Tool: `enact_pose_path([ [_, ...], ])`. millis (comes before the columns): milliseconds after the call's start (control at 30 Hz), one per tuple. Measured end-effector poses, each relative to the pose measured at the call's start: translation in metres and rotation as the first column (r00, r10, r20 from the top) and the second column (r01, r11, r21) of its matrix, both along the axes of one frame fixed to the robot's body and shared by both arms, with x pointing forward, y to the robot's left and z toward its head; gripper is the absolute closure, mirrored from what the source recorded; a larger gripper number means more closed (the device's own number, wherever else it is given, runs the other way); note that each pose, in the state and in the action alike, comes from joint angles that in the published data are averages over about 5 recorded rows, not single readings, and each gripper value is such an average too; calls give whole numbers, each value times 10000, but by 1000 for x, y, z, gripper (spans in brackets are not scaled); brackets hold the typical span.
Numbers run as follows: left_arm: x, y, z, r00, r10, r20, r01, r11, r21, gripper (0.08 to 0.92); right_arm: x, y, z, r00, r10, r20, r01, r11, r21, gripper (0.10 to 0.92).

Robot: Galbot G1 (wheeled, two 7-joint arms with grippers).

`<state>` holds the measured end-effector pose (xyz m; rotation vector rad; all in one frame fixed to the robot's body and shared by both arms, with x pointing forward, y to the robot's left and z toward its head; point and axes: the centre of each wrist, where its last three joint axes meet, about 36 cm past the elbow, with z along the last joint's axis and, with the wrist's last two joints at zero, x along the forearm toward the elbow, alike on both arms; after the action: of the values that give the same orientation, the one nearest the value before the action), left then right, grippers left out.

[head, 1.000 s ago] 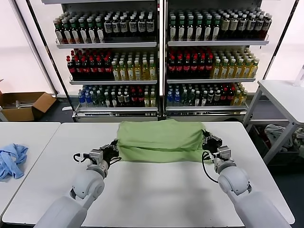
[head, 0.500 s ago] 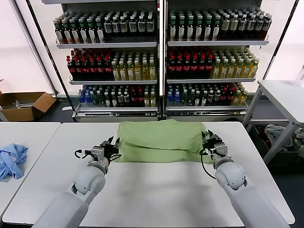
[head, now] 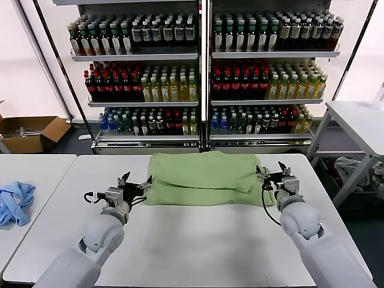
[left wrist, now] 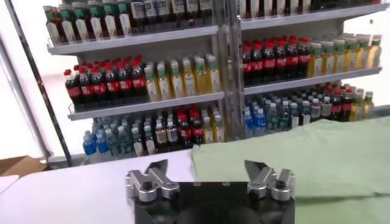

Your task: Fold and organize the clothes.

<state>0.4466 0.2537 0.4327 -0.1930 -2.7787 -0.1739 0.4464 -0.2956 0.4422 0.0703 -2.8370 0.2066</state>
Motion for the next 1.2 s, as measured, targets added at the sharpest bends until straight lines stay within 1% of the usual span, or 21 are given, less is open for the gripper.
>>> enact_pose_path([
  [100,-10,2,-7,9993,-138,-356,132,9998,-154,177,-16,-6,-7,9999,100,-95,-98,9997,220,200],
  [233,-21,4,-17,9965,-287,-788,258,9989,-384,177,-34,-9,-17,9994,259,-240,-245,9980,582,200],
  [400,-25,7,-25,9930,-332,-1131,262,9977,-625,177,-46,-17,-25,9989,305,-349,-273,9956,894,200],
  [533,-24,10,-31,9906,-276,-1341,174,9969,-768,177,-51,-22,-31,9985,294,-458,-246,9945,1022,200],
  [700,-20,13,-38,9879,-116,-1546,-30,9956,-940,177,-54,-24,-36,9980,339,-536,-276,9932,1128,200],
  [967,-11,18,-47,9854,132,-1697,-348,9916,-1247,177,-52,-25,-43,9969,431,-663,-351,9924,1178,200],
  [1200,-6,19,-50,9847,141,-1739,-406,9879,-1496,208,-50,-23,-48,9963,475,-720,-385,9918,1219,223],
])
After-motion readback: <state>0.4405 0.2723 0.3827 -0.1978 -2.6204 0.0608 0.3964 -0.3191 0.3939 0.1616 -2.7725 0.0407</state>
